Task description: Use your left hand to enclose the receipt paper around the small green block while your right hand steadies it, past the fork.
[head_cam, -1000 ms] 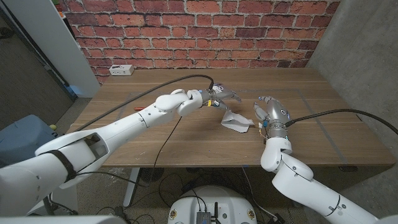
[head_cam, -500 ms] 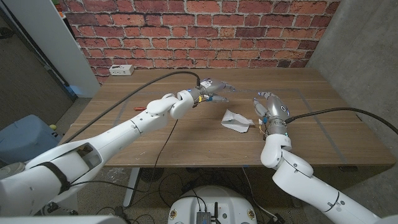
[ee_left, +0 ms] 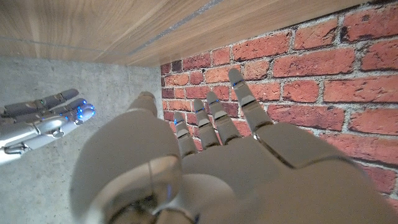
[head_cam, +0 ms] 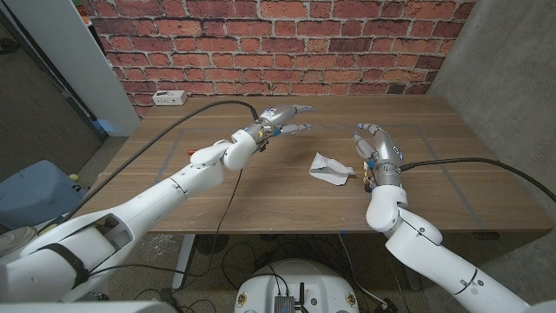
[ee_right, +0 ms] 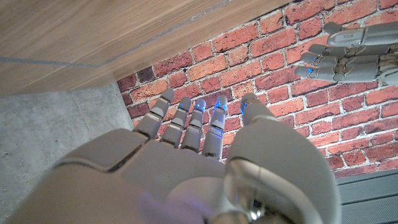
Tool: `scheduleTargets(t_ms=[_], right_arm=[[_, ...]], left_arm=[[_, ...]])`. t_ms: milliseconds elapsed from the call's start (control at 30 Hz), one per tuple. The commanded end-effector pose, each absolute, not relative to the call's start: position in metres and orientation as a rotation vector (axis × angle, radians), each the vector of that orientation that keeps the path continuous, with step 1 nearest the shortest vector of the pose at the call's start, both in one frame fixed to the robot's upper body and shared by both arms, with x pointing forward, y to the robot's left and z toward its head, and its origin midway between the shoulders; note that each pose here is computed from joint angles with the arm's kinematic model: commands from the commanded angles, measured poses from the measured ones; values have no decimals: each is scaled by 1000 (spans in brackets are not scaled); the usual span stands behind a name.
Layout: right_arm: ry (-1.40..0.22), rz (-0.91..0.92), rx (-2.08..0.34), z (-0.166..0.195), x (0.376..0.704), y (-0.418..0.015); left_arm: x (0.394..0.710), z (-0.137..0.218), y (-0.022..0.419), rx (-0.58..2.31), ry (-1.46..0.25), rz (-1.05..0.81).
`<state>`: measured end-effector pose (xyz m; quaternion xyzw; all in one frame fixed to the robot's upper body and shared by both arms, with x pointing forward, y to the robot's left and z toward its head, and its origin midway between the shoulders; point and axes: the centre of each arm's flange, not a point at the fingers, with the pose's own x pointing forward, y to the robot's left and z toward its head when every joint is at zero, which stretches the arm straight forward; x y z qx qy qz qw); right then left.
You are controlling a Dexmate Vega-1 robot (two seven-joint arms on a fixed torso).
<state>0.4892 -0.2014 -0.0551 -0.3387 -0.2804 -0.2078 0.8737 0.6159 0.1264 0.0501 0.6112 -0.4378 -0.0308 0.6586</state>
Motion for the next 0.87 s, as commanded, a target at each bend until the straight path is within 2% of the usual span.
scheduleTargets(t_ms=[33,400,700,867], right_arm=[[-654,-360,-473,-57,497,-204],[-754,-233,-245,-65,504,-196],[-788,-331,-231,-65,487,-193],[-800,-345,-232,-65,481,-186]], left_arm=[[620,45,186,970,-976,-148],[637,35,241,718,-909,-272],[648,19,272,518,-849,-339],[652,7,287,356,-825,-291]])
